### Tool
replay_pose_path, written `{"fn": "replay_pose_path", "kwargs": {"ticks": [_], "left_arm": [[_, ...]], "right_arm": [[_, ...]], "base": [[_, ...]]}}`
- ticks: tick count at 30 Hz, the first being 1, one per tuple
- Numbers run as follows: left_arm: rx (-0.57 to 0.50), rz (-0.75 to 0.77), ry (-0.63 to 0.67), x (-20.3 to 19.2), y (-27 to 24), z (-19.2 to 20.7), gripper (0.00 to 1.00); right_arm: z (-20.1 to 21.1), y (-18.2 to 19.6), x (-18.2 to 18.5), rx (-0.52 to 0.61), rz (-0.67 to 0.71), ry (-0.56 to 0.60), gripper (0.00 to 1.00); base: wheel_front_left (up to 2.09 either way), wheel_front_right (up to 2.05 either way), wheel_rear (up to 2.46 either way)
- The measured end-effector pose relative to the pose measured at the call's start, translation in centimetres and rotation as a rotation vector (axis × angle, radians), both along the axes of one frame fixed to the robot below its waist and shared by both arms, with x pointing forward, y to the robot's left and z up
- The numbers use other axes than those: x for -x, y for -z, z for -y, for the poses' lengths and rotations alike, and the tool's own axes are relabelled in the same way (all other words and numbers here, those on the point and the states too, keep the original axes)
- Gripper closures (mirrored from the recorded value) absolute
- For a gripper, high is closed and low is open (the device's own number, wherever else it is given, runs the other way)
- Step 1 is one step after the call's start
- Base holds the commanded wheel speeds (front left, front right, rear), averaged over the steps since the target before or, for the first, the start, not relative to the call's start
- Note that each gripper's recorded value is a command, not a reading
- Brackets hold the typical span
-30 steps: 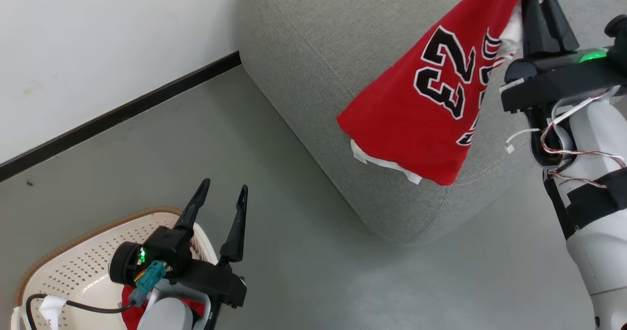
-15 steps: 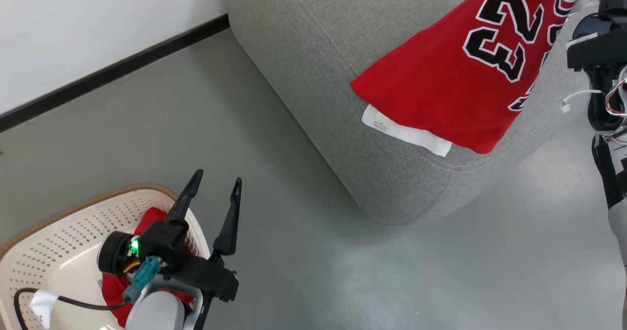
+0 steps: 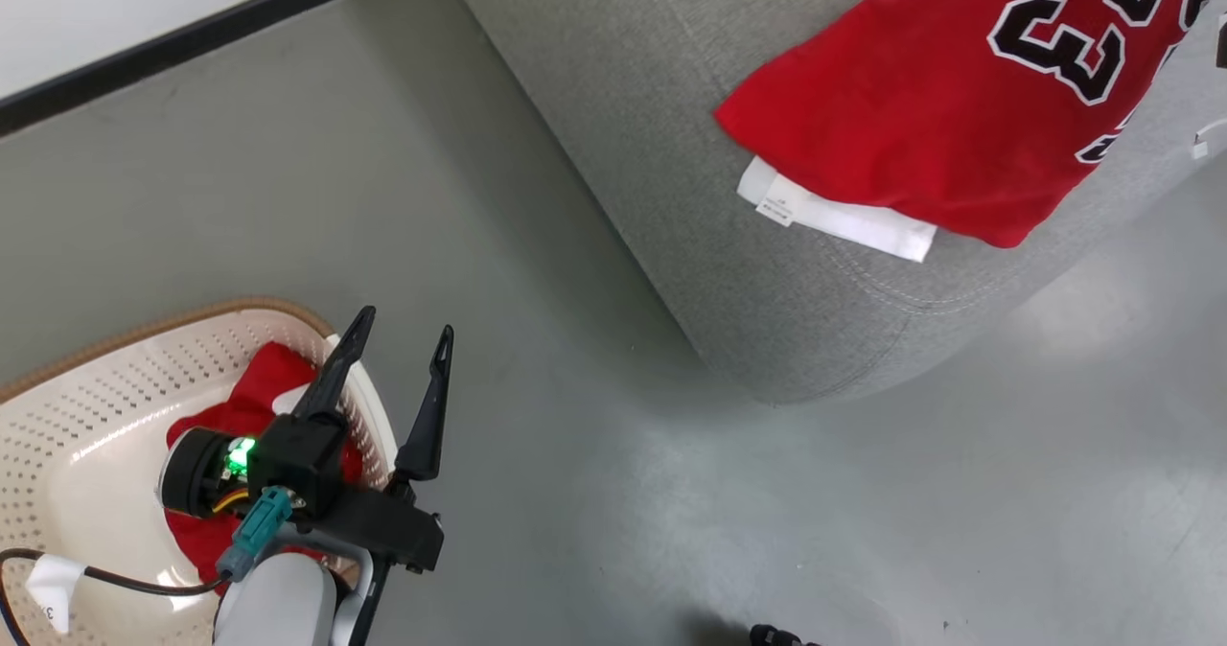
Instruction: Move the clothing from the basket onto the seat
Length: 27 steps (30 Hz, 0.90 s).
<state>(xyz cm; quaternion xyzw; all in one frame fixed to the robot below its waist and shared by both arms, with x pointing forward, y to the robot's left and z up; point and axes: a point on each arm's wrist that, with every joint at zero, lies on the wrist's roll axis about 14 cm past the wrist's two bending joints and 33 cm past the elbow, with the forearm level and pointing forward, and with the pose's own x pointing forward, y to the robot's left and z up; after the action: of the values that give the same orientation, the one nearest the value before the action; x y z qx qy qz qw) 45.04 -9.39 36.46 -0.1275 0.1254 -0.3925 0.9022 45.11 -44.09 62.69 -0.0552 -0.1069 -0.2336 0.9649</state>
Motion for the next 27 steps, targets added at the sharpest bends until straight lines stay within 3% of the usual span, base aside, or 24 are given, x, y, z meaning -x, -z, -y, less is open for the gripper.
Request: {"fn": "replay_pose_path", "kwargs": {"ticks": [13,27], "left_arm": [[-0.029,-0.031,-0.036,-0.9,2.7,-2.1,0.0],[-0.08,-0.086,-0.086,-1.5,6.5,-5.2,0.0]], "right_arm": [[0.0,-0.1,-6.4,0.011,-0.002,-0.012,1.0],[4.4,1.5,-8.0,0.013,-0.016,0.158,1.0]], "base": [[0.0,0.0,0.0],[0.0,0.0,0.0]]}}
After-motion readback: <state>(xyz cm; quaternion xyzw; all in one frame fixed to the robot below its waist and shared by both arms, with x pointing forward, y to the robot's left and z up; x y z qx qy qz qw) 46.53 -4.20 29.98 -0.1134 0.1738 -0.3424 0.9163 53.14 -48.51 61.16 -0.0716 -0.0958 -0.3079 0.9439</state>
